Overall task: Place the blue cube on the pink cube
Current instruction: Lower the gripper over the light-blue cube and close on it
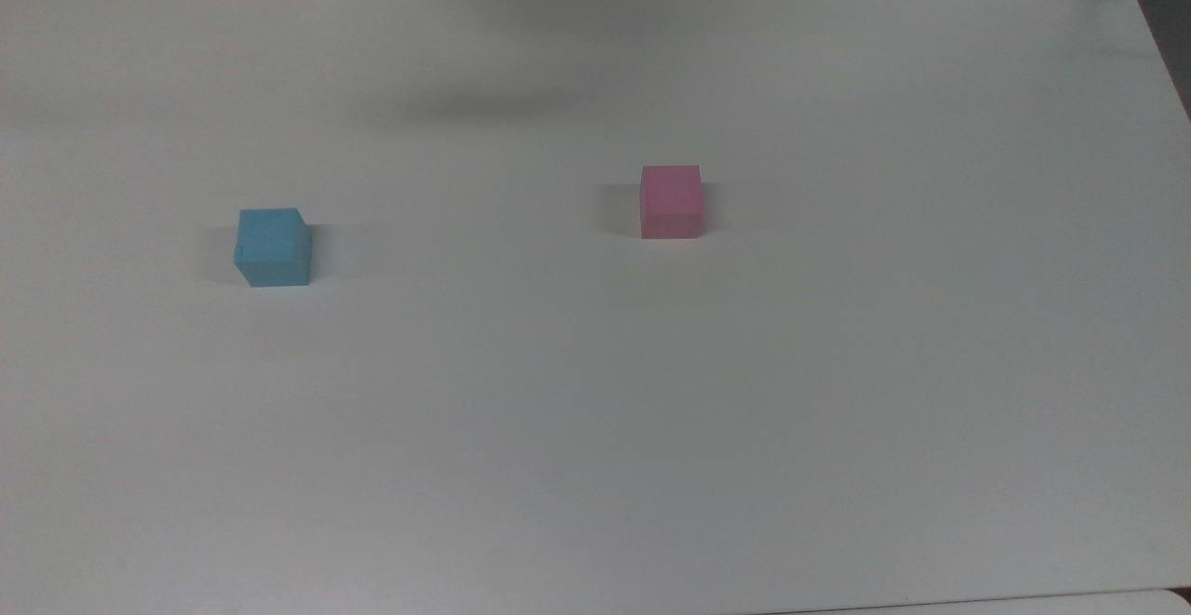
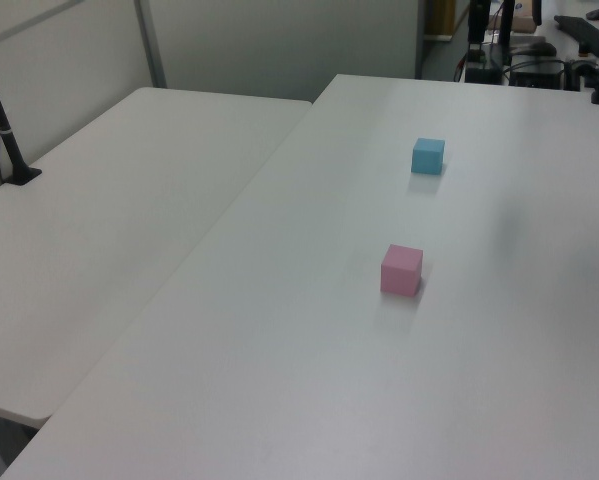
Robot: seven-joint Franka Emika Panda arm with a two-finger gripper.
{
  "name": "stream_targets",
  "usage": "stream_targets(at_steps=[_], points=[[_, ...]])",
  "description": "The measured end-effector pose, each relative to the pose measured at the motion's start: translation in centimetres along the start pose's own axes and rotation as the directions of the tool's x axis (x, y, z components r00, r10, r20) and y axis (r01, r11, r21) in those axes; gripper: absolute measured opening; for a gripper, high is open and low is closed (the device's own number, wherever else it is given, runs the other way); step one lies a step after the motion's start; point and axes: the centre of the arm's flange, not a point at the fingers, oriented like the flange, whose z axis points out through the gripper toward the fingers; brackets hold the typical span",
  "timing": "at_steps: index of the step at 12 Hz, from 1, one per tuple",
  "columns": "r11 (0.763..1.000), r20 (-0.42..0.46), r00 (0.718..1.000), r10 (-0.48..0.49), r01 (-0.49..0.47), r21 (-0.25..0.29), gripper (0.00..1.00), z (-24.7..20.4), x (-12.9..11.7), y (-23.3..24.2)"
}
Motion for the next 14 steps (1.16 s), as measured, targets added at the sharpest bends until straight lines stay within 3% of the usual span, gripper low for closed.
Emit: stream_targets(at_steps=[2,7,11,14], points=[[0.999,0.000,1.000,0.021,-0.021,-0.031,1.00,2.3,0.9,2.4],[0.997,0.032,0.997,0.076,-0.075,-0.037,1.00,10.7,3.2,7.4],[0.974,-0.032,0.976,0.215,-0.217,-0.060,1.00,17.6,5.5,9.0],[0.967,-0.024,0.969,0.246,-0.247,-0.060,1.00,22.9,6.6,9.1]])
